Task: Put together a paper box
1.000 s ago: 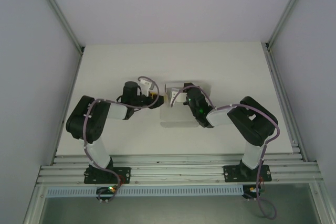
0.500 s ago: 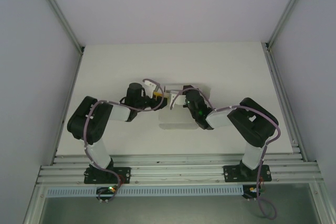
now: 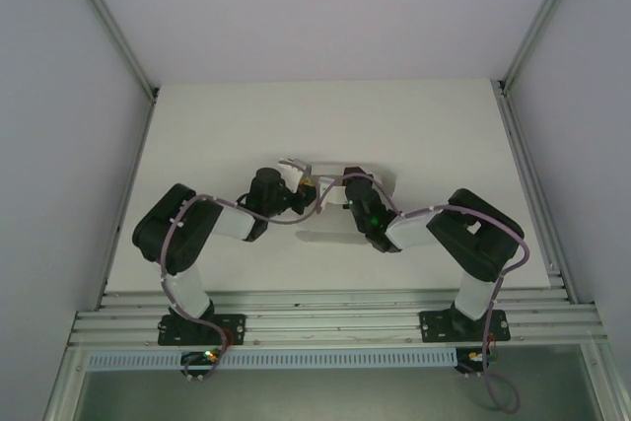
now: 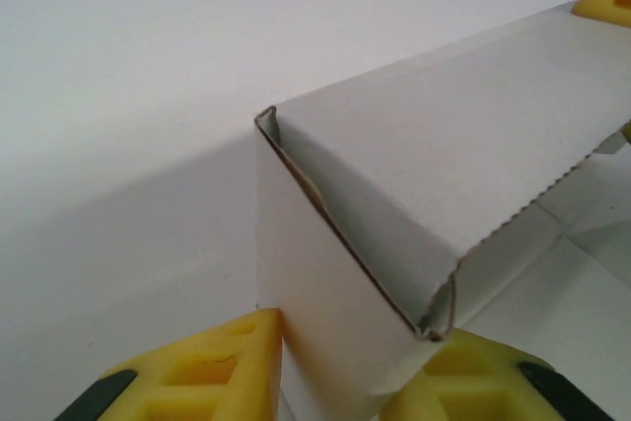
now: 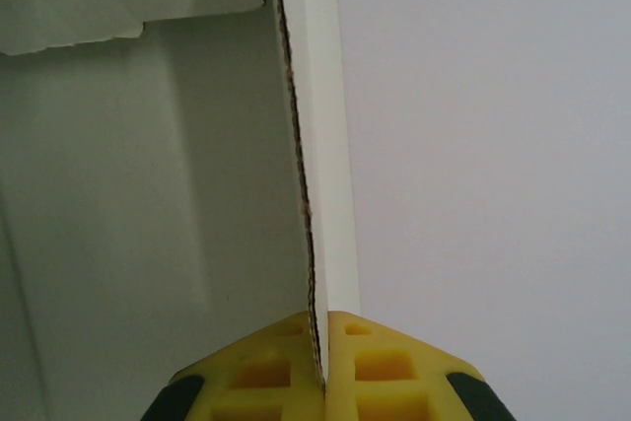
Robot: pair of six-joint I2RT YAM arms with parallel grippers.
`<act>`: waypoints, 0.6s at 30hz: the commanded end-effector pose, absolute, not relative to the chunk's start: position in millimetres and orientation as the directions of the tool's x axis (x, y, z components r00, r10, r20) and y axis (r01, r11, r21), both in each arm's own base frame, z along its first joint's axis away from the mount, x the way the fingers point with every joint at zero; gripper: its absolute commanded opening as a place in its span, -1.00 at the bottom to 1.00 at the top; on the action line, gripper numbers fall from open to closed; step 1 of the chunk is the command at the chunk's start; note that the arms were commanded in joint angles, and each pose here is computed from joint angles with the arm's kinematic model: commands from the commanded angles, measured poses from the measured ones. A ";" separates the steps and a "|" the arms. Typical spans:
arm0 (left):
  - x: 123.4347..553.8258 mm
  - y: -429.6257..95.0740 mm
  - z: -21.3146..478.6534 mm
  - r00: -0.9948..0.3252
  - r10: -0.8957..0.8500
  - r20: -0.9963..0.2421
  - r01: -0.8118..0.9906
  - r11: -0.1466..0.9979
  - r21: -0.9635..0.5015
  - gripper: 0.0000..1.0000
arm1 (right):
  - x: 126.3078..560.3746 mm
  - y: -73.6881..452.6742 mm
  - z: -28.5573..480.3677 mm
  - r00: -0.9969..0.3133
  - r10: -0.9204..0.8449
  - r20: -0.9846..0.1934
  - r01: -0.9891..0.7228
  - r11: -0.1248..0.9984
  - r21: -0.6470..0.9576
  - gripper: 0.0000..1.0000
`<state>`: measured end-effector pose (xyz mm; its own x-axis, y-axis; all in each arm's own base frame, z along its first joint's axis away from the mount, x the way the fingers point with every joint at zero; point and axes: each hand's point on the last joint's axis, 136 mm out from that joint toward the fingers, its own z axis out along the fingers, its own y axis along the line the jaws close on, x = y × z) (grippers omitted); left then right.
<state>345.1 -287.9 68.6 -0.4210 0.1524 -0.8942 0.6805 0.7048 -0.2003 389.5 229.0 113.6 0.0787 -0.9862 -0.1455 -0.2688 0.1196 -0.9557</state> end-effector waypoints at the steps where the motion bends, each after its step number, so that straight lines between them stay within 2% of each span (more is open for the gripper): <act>1: 359.9 -284.2 75.2 -0.348 0.148 -0.926 0.652 0.748 -0.125 -0.42 | 374.2 236.4 101.4 0.106 -0.982 -0.158 -0.330 0.115 -0.937 -1.00; 5: 364.3 -287.9 72.5 -0.347 0.159 -0.924 0.644 0.756 -0.111 -0.48 | 371.2 240.1 103.1 0.112 -0.978 -0.175 -0.333 0.129 -0.934 -1.00; 8: 369.0 -287.5 71.7 -0.333 0.167 -0.928 0.625 0.776 -0.085 -0.70 | 368.9 241.1 106.3 0.109 -0.971 -0.212 -0.339 0.164 -0.926 -1.00; 10: 370.8 -285.7 71.8 -0.313 0.170 -0.934 0.611 0.789 -0.061 -1.00 | 366.0 240.3 102.9 0.101 -0.968 -0.228 -0.364 0.178 -0.914 -0.98; 11: 370.9 -284.2 71.7 -0.306 0.170 -0.937 0.607 0.793 -0.054 -1.00 | 365.1 239.1 103.4 0.092 -0.966 -0.242 -0.370 0.192 -0.909 -0.85; 13: 370.7 -283.2 73.6 -0.289 0.167 -0.943 0.607 0.793 -0.045 -1.00 | 362.3 237.1 108.1 0.073 -0.954 -0.291 -0.380 0.243 -0.892 -0.35; 14: 370.2 -283.0 73.7 -0.288 0.168 -0.943 0.609 0.792 -0.045 -1.00 | 360.1 236.4 111.2 0.068 -0.946 -0.318 -0.386 0.269 -0.883 -0.16; 18: 367.9 -287.8 73.6 -0.294 0.177 -0.939 0.635 0.771 -0.054 -1.00 | 345.4 230.8 118.7 0.006 -0.900 -0.435 -0.466 0.382 -0.798 0.24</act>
<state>363.9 -285.3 68.3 -0.3249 0.1751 -0.9294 0.6270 0.7756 -0.0731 358.0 232.0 115.9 0.0581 -0.9476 -0.3141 -0.3894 0.2682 -0.8812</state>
